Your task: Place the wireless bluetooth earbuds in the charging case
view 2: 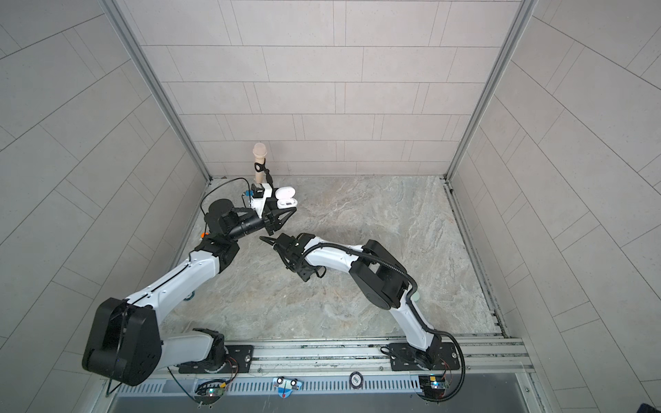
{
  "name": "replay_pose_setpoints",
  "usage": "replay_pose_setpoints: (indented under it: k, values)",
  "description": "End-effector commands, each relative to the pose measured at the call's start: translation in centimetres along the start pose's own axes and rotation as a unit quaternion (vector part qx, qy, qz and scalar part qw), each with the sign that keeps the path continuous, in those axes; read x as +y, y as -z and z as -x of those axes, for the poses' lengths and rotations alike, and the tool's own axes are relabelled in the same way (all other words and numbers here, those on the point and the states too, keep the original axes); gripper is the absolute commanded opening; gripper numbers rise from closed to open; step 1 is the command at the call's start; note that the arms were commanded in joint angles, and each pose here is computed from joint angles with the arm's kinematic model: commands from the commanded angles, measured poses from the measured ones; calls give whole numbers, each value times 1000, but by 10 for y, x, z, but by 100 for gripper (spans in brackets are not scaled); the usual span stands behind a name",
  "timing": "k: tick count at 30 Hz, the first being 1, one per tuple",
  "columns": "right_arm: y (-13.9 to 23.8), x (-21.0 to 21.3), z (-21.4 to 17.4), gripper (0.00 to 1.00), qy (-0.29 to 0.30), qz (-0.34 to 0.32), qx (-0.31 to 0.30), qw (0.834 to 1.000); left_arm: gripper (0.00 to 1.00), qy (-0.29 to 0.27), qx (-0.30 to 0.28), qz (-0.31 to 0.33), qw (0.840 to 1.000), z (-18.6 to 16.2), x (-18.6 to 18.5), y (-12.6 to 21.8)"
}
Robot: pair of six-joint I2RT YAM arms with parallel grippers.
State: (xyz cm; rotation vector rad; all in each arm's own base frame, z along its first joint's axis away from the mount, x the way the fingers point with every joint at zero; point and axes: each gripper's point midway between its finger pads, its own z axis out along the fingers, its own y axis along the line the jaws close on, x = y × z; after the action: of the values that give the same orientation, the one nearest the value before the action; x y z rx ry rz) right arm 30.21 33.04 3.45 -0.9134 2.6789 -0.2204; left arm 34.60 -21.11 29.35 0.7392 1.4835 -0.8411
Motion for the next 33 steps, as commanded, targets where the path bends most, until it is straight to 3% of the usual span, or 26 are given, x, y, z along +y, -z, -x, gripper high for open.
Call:
replay_pose_setpoints:
  k: [1,16,24,33]
  values:
    - [28,11,0,72,0,51,-11,999,25,-7,-17,10,1000,7,-4,9]
    - [55,-12,-36,68,-91,147,28,985,24,14,17,124,992,-36,0,54]
    - [48,-5,-7,63,-119,175,3,977,26,15,19,172,985,-37,-4,80]
    - [31,17,34,55,-117,172,-20,978,25,10,24,197,980,-31,8,85]
